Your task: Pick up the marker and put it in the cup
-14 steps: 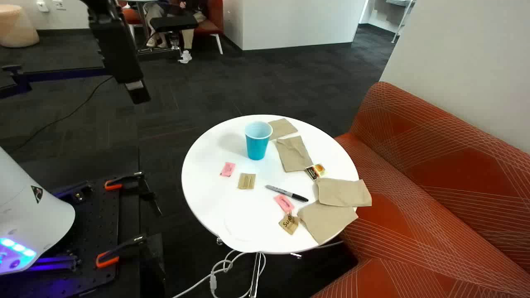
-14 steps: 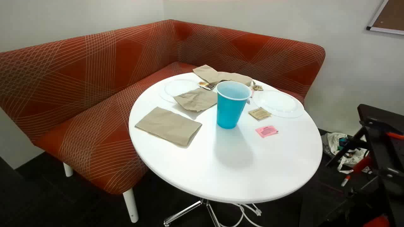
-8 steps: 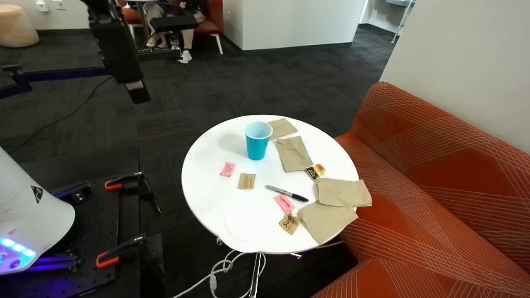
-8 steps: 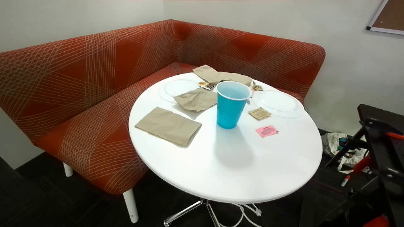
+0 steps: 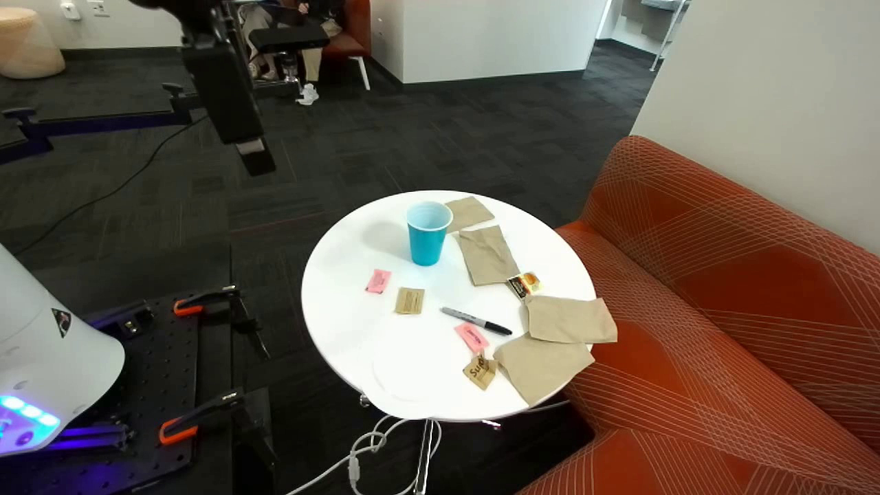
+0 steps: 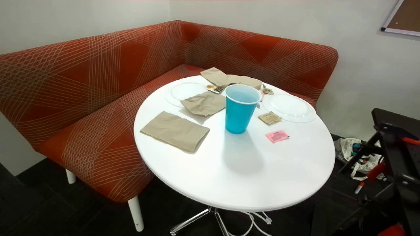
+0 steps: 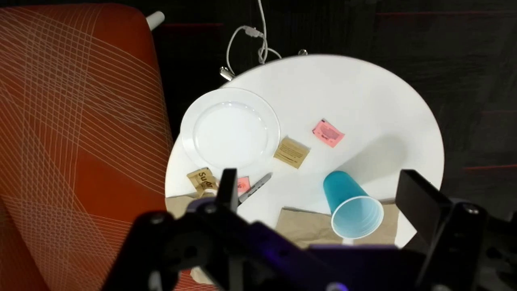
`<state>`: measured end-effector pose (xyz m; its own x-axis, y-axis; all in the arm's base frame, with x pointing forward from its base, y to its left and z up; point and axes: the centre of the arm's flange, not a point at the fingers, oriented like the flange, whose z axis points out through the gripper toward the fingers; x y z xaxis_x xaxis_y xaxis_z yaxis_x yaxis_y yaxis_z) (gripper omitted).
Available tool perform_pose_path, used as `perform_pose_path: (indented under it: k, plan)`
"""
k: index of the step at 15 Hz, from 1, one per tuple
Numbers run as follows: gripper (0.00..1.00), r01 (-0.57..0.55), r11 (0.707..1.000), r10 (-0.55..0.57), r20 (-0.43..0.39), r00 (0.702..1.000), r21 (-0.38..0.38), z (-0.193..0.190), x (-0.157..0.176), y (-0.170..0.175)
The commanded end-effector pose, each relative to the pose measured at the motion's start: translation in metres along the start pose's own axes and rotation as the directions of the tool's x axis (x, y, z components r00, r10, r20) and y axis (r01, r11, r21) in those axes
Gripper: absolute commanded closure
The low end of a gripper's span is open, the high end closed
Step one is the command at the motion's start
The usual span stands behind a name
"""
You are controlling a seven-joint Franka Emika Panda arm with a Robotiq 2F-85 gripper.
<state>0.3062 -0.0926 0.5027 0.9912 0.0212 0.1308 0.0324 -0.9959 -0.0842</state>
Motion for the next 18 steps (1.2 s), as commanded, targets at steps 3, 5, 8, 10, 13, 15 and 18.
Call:
perform_pose_path:
  k: [3, 5, 8, 10, 13, 15, 18]
  plan:
    - [0.00, -0.167, 0.986, 0.168, -0.042, 0.985, 0.028, 0.036, 0.053, 0.001]
    - [0.00, -0.250, 0.968, 0.251, -0.051, 0.967, 0.034, 0.054, 0.072, 0.004]
    - [0.00, -0.357, 0.932, 0.360, -0.054, 0.931, 0.056, 0.085, 0.102, 0.009]
    - [0.00, -0.401, 0.914, 0.404, -0.045, 0.914, 0.057, 0.106, 0.119, 0.012]
    - [0.00, -0.466, 0.884, 0.467, -0.029, 0.884, 0.027, 0.141, 0.146, 0.020]
    - [0.00, -0.496, 0.868, 0.497, -0.025, 0.868, 0.010, 0.164, 0.163, 0.026]
    - [0.00, -0.523, 0.852, 0.523, -0.003, 0.852, 0.004, 0.198, 0.188, 0.038]
